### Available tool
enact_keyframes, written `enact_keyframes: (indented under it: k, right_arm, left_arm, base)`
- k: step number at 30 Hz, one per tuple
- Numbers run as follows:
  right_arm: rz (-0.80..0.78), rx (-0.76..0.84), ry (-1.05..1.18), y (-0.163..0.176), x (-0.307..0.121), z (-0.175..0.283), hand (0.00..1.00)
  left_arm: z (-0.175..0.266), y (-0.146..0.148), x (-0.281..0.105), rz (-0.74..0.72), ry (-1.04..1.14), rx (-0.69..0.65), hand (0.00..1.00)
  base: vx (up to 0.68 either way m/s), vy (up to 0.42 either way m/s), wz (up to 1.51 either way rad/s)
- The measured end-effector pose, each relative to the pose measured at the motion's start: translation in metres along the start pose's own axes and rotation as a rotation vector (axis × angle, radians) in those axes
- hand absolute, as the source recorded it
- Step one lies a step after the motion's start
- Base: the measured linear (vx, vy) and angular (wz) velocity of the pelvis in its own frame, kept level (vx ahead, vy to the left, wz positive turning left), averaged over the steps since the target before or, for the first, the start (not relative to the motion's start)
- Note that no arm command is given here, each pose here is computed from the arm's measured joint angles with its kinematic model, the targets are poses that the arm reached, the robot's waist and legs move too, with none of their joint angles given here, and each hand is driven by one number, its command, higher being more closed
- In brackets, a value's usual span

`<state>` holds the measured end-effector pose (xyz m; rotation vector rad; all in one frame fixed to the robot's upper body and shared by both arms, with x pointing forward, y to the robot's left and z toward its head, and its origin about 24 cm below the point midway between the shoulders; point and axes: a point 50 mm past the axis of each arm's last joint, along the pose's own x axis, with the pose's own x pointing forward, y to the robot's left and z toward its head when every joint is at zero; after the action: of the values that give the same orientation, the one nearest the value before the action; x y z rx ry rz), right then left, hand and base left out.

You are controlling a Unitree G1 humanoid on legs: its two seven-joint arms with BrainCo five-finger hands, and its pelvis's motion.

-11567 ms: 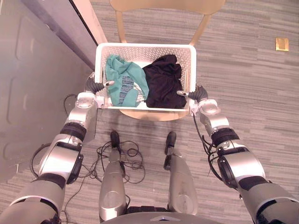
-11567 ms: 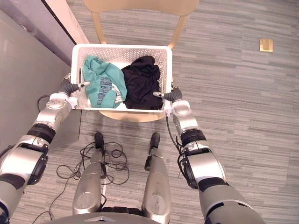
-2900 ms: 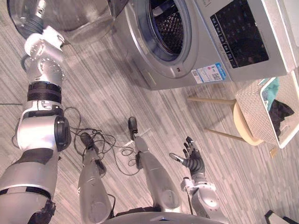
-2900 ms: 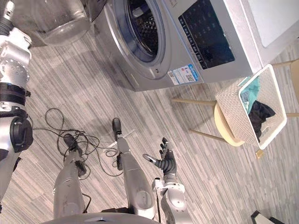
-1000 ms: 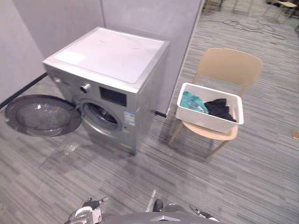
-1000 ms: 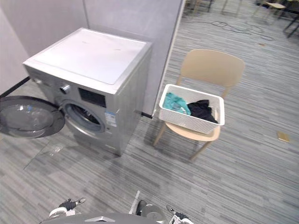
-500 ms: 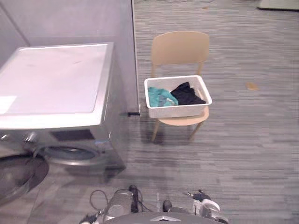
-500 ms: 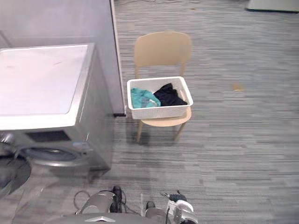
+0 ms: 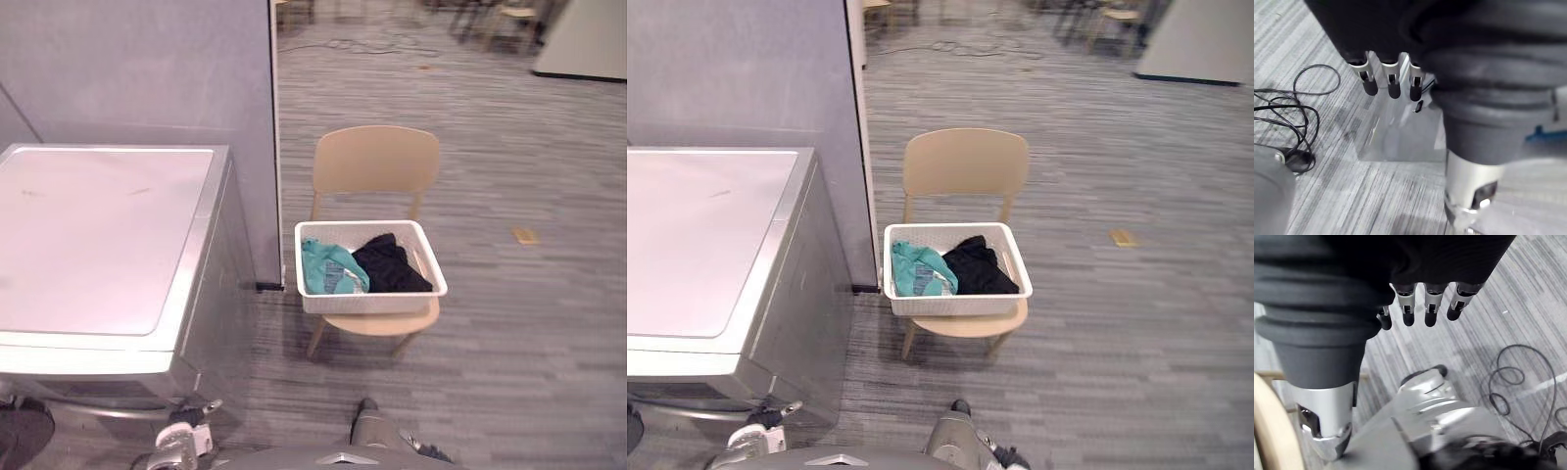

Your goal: Pick up the laundry basket with both hands and put the clothes into the washing machine.

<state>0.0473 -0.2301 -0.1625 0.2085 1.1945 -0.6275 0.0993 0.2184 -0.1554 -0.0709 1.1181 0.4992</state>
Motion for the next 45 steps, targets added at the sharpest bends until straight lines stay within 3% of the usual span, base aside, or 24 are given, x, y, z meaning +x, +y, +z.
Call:
enact_keyframes:
  k: [5, 10, 16, 19, 25, 29, 33, 36, 45]
  right_arm:
    - [-0.002, -0.048, -0.074, -0.002, 0.004, 0.028, 0.0]
    - [0.089, -0.159, -0.221, 0.031, 0.001, 0.072, 0.0]
    - [0.097, -0.157, -0.482, 0.043, -0.02, 0.134, 0.0]
    - [0.158, -0.125, -0.621, 0.055, -0.042, 0.153, 0.0]
    - [0.44, -0.17, -1.032, 0.091, -0.124, 0.173, 0.0]
    - [0.526, -0.223, -1.095, 0.105, -0.135, 0.18, 0.0]
    - [0.652, -0.426, -1.135, 0.126, -0.146, 0.18, 0.0]
    - [0.698, -0.446, -1.111, 0.131, -0.146, 0.171, 0.0]
    - [0.663, -0.518, -1.11, 0.128, -0.142, 0.166, 0.0]
  left_arm:
    - [-0.041, -0.007, -0.008, -0.044, 0.112, 0.001, 0.0]
    - [-0.05, 0.003, -0.009, -0.044, 0.133, 0.032, 0.0]
    - [-0.049, 0.0, -0.009, -0.064, 0.12, 0.099, 0.0]
    - [-0.049, 0.003, -0.009, -0.056, 0.126, 0.126, 0.0]
    - [-0.044, 0.007, -0.007, -0.076, 0.11, 0.235, 0.0]
    - [-0.037, 0.004, -0.006, -0.082, 0.072, 0.311, 0.0]
    - [-0.03, -0.001, -0.005, -0.108, 0.034, 0.388, 0.0]
    - [-0.022, -0.001, -0.002, -0.113, 0.007, 0.431, 0.0]
    - [-0.022, 0.006, -0.002, -0.095, 0.009, 0.459, 0.0]
  base:
    - [0.31, -0.462, 0.34]
    - [0.13, -0.232, -0.13]
    - [0.15, -0.012, -0.05]
    - [0.14, 0.105, -0.13]
    - [0.1, 0.054, 0.01]
    - [0.01, -0.039, -0.05]
    - [-0.07, -0.004, -0.12]
    - [-0.06, 0.002, 0.28]
    - [-0.04, -0.003, 0.09]
